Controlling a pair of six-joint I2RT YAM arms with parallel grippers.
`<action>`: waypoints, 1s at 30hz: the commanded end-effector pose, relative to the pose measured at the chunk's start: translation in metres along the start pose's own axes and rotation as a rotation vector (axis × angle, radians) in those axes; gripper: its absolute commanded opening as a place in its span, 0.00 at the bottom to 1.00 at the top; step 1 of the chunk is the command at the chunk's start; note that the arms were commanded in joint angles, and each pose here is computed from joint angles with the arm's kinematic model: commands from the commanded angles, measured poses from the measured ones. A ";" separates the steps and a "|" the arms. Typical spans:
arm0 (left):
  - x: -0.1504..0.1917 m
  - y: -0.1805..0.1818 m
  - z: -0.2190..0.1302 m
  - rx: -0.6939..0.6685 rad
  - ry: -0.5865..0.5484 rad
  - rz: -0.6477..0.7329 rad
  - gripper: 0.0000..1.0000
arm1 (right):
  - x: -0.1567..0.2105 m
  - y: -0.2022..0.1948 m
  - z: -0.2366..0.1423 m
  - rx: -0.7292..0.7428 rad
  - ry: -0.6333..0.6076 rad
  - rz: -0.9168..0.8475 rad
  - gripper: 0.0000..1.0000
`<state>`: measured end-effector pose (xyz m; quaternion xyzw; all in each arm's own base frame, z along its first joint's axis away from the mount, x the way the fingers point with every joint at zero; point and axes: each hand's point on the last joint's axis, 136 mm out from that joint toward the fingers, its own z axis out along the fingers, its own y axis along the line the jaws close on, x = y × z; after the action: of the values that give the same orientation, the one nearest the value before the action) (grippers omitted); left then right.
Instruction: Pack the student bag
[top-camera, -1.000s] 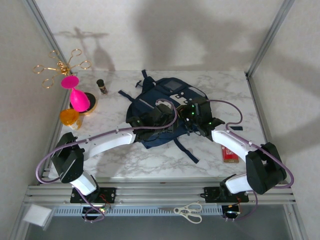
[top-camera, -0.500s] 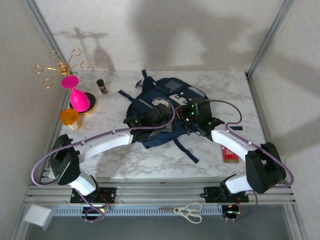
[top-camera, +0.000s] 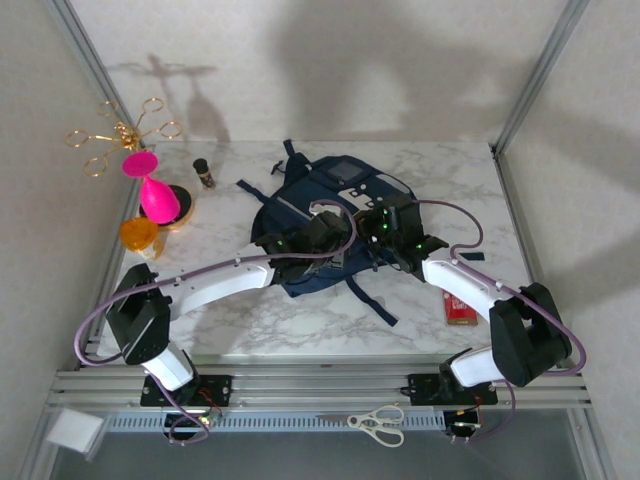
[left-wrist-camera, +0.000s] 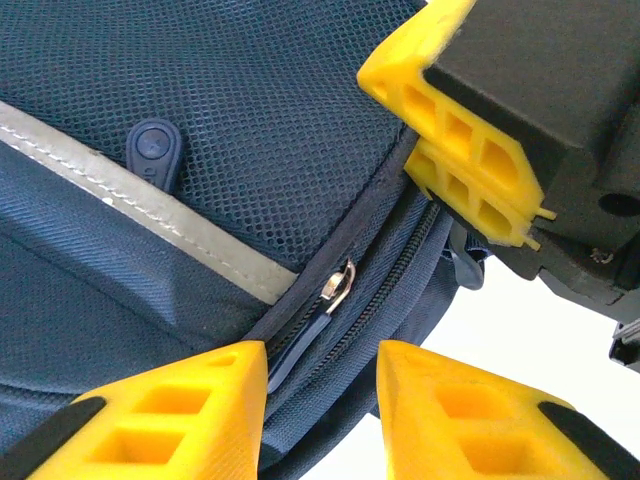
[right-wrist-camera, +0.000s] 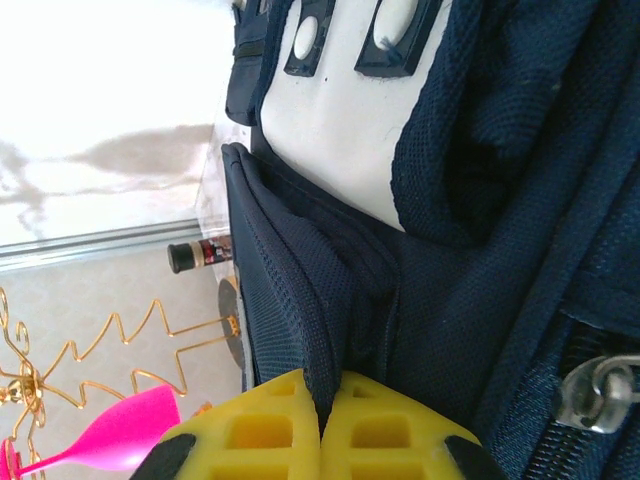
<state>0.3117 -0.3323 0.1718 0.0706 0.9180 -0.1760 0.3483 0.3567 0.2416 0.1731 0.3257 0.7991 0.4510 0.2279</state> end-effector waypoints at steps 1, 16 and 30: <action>-0.010 0.003 0.006 -0.033 -0.027 0.000 0.34 | 0.012 0.048 -0.008 -0.157 0.059 -0.018 0.00; 0.012 0.019 -0.009 -0.070 0.012 -0.075 0.34 | 0.011 0.049 -0.007 -0.158 0.054 -0.018 0.00; 0.015 0.020 -0.012 -0.078 0.002 -0.106 0.38 | 0.011 0.044 -0.005 -0.147 0.054 -0.016 0.00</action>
<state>0.3011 -0.3245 0.1649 0.0268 0.9244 -0.1809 0.3347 0.3557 0.2432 0.1726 0.3247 0.7995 0.4535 0.2229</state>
